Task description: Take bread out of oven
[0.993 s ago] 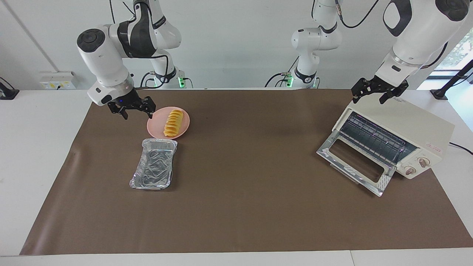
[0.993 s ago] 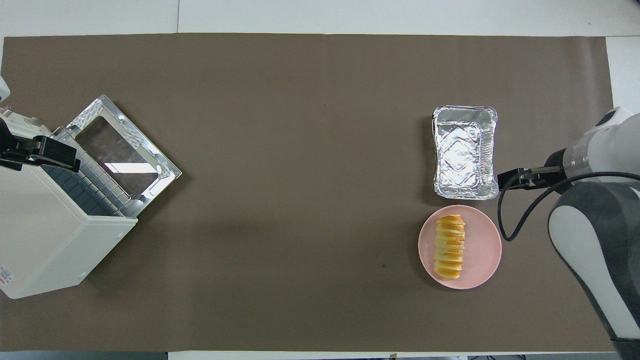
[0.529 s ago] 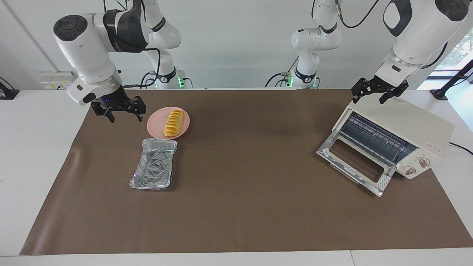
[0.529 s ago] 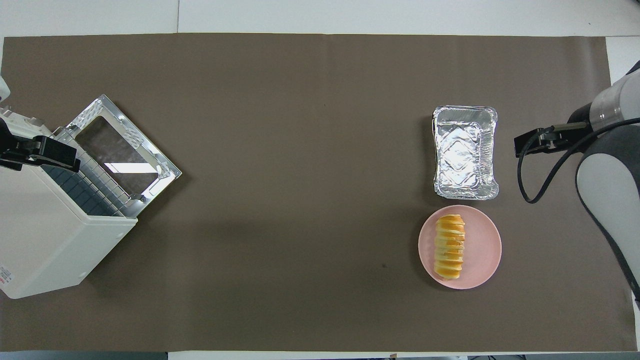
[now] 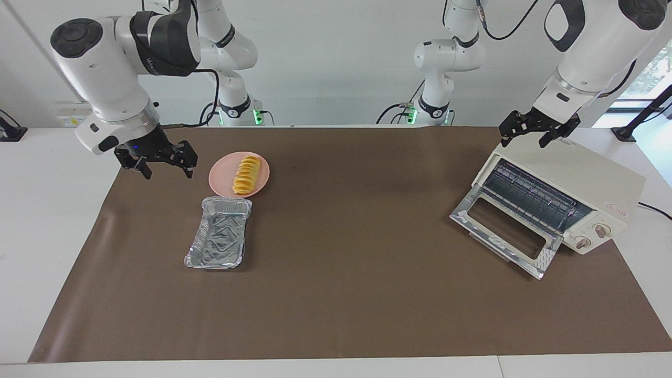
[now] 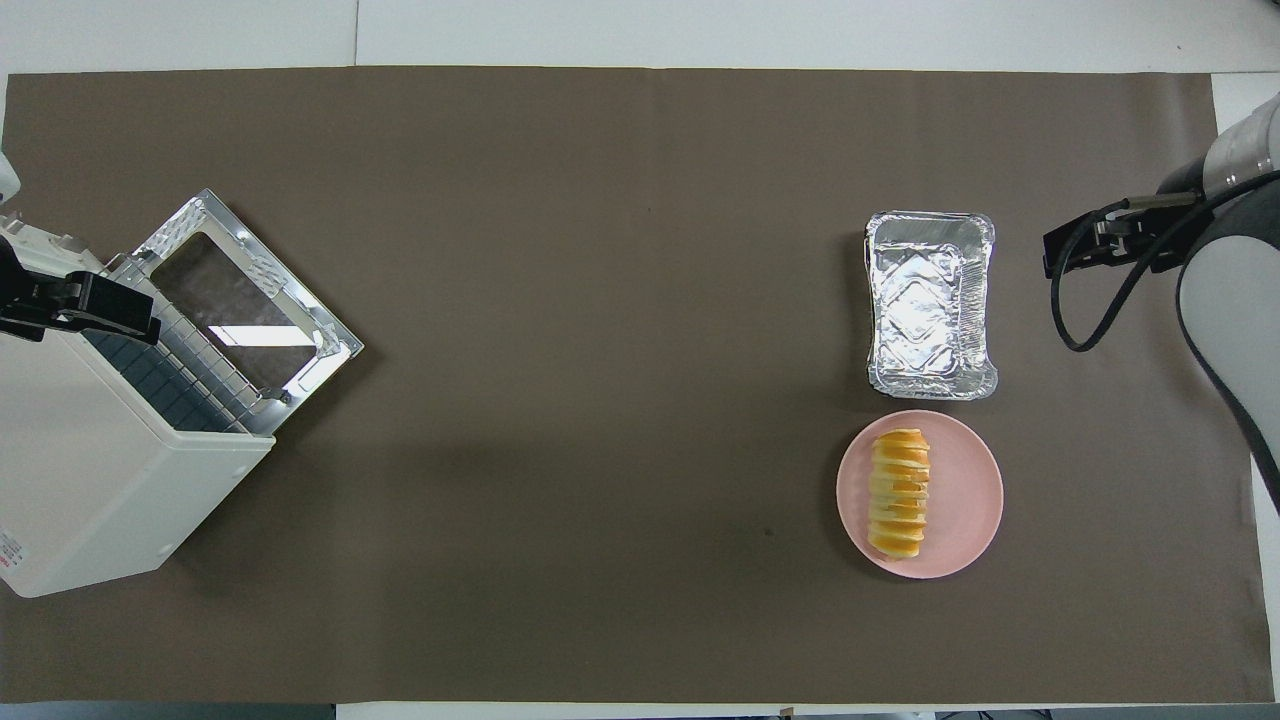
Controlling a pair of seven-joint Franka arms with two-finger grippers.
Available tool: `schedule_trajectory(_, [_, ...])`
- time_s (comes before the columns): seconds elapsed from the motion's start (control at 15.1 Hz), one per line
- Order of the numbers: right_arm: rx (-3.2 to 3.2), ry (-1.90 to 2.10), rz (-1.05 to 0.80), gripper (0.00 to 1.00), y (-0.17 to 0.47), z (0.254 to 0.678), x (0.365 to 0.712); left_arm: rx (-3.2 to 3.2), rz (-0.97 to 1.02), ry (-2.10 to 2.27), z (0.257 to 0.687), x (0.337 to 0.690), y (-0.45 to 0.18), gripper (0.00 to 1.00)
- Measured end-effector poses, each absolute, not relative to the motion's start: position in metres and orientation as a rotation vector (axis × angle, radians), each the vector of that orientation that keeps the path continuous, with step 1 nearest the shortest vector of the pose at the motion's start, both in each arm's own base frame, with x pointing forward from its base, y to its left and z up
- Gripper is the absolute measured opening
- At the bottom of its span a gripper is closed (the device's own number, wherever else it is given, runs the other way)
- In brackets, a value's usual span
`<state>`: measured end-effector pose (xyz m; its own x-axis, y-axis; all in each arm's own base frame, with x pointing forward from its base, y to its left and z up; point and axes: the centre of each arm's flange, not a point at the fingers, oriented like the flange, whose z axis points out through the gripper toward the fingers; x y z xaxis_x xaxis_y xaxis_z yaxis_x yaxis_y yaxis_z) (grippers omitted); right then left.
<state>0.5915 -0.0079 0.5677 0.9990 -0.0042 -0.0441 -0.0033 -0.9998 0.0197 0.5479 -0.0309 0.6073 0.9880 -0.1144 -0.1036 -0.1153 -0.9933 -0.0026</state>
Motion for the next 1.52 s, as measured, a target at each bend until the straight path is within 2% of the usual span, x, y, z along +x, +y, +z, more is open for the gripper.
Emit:
schedule_trajectory(0.2, [3.121,-0.029,-0.107,1.00,-0.016,0.575,0.570,-3.124,0.162,0.180,0.607,0.548,-0.031,1.00])
schedule_trajectory(0.46, [3.122,-0.028,-0.070,1.00,-0.015,0.595,0.543,-3.124,0.162,0.180,0.607,0.548,-0.031,1.00])
schedule_trajectory(1.52, [3.122,-0.030,-0.063,1.00,-0.015,0.611,0.539,-3.124,0.162,0.180,0.607,0.548,-0.031,1.00])
